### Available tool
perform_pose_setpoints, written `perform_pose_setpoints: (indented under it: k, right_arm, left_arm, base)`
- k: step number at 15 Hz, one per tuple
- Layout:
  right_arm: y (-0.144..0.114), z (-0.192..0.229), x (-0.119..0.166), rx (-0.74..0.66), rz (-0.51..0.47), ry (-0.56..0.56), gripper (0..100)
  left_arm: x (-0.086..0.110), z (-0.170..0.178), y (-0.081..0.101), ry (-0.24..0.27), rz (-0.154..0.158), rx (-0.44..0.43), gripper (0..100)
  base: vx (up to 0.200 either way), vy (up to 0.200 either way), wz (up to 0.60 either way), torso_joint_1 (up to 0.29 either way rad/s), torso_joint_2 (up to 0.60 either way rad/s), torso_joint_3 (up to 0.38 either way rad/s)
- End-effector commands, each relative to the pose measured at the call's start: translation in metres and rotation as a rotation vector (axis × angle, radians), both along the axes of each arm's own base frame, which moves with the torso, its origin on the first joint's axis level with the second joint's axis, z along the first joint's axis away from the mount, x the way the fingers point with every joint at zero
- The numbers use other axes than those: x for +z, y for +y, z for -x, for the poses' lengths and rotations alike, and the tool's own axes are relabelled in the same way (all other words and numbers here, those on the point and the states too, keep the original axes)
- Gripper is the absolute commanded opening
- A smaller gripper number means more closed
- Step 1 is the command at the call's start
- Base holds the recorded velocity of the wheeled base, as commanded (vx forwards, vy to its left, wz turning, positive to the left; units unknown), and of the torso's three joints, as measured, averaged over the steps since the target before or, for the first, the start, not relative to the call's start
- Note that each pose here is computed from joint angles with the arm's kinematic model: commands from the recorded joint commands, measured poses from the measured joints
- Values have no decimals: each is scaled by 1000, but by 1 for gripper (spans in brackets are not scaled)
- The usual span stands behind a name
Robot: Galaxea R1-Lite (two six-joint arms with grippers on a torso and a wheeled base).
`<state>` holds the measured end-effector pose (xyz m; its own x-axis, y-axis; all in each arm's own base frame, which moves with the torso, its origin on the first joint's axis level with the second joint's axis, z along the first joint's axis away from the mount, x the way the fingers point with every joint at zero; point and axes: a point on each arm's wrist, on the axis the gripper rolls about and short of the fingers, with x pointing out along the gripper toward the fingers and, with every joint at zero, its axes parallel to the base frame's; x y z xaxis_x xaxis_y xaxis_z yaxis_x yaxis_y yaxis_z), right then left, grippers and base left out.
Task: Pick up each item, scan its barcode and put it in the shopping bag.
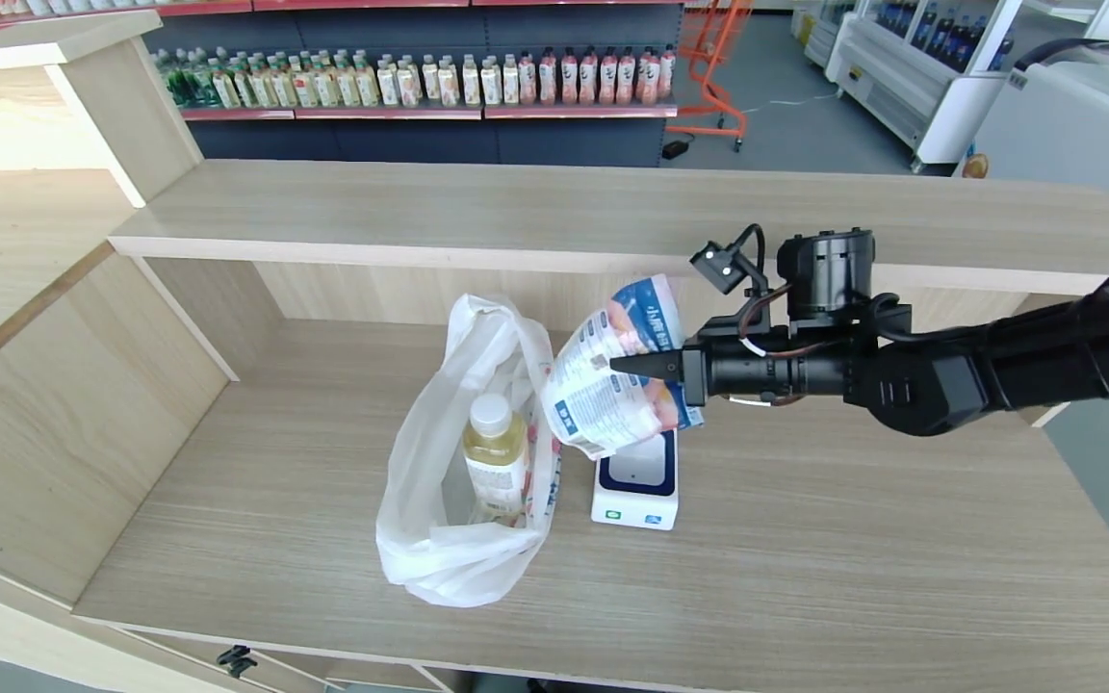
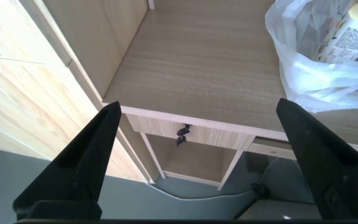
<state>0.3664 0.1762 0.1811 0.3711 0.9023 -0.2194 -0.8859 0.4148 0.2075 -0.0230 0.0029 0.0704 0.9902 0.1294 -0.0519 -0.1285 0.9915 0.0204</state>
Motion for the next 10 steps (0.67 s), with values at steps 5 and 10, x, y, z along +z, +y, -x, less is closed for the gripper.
perform_pose_setpoints:
  k: [5,10]
  right_arm:
    - [33,-18,-24,7,-15,-74,0]
    - [49,-29,-30,7,-28,-110,0]
  left_arm:
    - [0,0,0,0,0,1,100]
    - [0,0,0,0,0,1,100]
  base:
    - [0,0,0,0,0,0]
    - [0,0,0,0,0,0]
